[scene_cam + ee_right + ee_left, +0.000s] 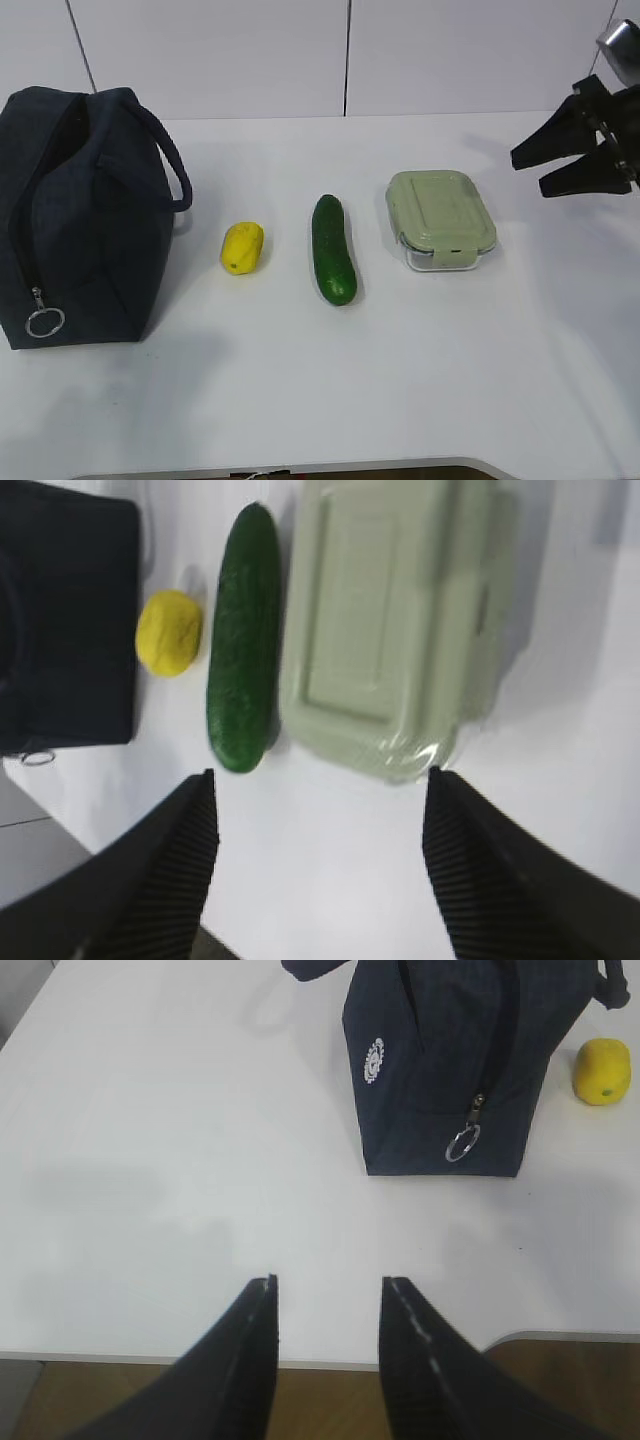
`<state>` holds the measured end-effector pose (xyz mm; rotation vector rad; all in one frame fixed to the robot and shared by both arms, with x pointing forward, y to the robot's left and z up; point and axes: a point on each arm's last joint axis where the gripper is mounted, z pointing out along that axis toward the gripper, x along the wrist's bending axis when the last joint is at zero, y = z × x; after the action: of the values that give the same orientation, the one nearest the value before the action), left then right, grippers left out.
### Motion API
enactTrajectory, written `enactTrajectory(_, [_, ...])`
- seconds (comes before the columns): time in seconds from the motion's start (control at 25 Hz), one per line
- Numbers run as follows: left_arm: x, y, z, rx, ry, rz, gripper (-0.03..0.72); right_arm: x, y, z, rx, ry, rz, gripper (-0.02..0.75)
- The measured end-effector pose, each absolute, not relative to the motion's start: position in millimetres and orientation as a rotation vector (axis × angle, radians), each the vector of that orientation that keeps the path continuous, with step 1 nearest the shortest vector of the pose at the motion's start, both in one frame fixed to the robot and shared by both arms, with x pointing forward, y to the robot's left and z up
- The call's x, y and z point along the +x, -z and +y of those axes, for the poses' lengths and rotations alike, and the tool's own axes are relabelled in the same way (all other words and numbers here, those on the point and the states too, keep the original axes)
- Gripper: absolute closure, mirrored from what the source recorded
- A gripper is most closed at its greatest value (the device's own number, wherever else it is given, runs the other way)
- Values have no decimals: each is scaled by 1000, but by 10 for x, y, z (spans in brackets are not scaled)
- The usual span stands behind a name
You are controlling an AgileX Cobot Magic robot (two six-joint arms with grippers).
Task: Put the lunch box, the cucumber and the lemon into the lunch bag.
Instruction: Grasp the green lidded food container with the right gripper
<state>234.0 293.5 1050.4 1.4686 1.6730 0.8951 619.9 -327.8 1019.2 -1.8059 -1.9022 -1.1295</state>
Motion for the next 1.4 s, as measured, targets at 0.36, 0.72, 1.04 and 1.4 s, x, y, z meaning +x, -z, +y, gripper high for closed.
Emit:
enactTrajectory(0.36, [2340, -10504, 2935, 1469, -895, 1673, 446, 6555, -10029, -3384, -1835, 1108, -1901, 127])
enactTrajectory(0.72, [2340, -10504, 2935, 1469, -895, 1673, 446, 6668, -9648, -3405, -1826, 1053, -1841, 143])
enactTrajectory(1.04, [2340, -10504, 2935, 1469, -895, 1673, 446, 6736, -9456, -3404, -1810, 1064, -1798, 145])
enactTrajectory(1.4, [2340, -10504, 2935, 1469, -895, 1673, 446, 6927, -9432, -3326, -1777, 1106, -1840, 146])
